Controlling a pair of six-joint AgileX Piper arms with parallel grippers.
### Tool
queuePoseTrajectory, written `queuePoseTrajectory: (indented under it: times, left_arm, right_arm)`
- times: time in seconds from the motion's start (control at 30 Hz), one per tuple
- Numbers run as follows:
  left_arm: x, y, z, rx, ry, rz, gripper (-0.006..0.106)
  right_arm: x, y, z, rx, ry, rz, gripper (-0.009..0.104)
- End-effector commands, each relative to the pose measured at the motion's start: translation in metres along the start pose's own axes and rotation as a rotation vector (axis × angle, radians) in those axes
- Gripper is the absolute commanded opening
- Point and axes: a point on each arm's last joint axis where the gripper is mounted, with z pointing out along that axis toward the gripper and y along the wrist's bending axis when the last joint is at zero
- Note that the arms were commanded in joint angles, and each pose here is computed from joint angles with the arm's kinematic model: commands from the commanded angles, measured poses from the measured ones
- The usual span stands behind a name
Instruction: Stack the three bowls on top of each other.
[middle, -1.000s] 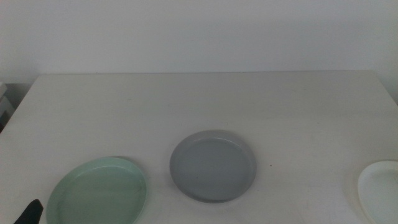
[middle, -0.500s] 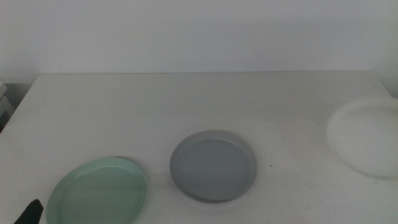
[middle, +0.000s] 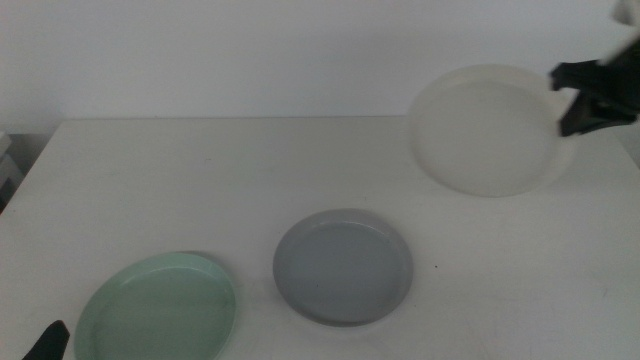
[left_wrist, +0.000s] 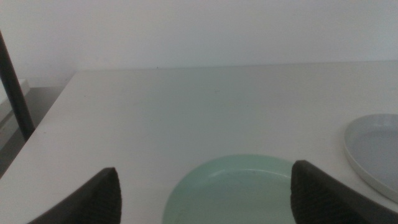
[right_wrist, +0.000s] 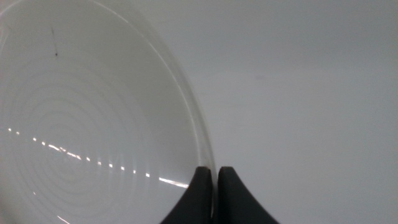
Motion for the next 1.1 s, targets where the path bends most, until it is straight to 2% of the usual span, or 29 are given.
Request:
queuePoseTrajectory:
  times: [0.0, 0.57, 0.87, 0.97, 1.07]
  left_arm:
    - [-0.009, 0.000, -0.002, -0.003, -0.094, -0.017, 0.105]
    - [-0.009, 0.000, -0.002, -0.003, -0.094, -0.017, 0.105]
    - [-0.009, 0.000, -0.002, -0.003, -0.094, -0.017, 0.105]
    - [-0.009, 0.000, -0.002, -0.003, -0.094, -0.017, 0.105]
    - [-0.009, 0.000, -0.002, -0.003, -0.094, -0.017, 0.105]
  right_arm:
    - [-0.009, 0.022, -0.014, -0.036, -0.063, -0.022, -0.001]
    - [0.019, 0.118, 0.089, -0.117, 0.189, -0.229, -0.001]
    - [0.034, 0.136, 0.125, -0.110, 0.260, -0.275, -0.001]
    - [0.034, 0.135, 0.126, -0.104, 0.261, -0.279, 0.002]
    - [0.034, 0.134, 0.126, -0.098, 0.260, -0.284, 0.011]
